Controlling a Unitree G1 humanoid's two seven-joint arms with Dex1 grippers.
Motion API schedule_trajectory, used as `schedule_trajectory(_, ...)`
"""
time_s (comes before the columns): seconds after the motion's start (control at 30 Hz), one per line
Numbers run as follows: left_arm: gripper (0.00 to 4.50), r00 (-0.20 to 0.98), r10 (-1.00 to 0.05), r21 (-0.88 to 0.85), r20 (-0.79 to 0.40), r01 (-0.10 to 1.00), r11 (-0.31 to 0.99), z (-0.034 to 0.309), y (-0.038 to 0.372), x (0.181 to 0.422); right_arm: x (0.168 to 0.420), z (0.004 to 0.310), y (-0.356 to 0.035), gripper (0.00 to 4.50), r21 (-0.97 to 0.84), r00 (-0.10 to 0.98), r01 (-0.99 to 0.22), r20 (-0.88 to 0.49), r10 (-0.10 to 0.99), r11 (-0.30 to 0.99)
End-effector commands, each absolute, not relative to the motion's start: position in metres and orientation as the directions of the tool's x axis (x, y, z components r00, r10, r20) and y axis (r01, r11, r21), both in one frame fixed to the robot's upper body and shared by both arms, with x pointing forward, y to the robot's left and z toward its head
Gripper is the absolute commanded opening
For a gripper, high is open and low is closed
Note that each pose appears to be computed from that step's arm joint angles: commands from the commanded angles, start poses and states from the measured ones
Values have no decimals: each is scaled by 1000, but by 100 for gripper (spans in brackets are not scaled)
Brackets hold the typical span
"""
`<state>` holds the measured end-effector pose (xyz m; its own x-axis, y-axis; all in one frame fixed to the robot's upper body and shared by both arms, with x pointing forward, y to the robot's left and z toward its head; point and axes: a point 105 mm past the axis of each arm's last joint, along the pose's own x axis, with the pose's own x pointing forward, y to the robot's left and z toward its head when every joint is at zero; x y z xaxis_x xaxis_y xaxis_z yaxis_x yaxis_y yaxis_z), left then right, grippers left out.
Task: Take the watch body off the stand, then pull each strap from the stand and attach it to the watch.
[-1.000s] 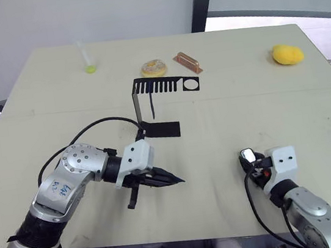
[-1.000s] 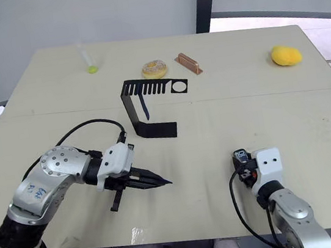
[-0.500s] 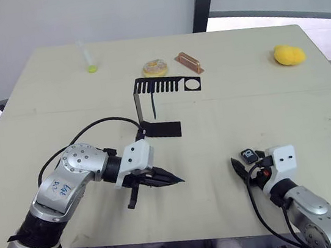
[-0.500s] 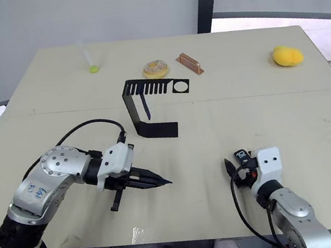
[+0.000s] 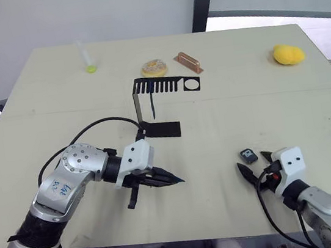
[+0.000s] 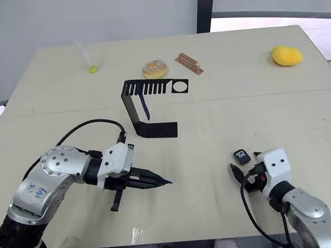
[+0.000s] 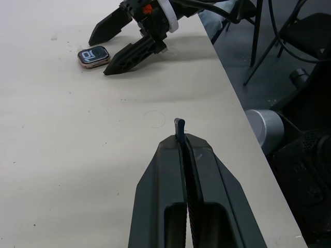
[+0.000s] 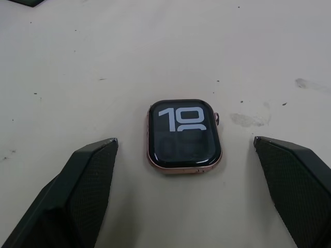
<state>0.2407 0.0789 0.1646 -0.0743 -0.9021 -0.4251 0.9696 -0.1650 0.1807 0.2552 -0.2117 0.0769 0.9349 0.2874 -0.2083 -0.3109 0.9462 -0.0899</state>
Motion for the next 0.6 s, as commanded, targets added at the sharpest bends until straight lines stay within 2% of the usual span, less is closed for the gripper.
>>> schedule_trajectory(0.03, 0, -95, -904, 216, -417, 956, -200, 172, 74, 235, 257, 77, -220, 446, -111, 929, -332, -210, 304, 937)
schedule_trajectory(0.6, 0, -87, -904, 211, -419, 959, -190, 172, 75, 234, 261, 69, -234, 446, -133, 926, -338, -223, 304, 932)
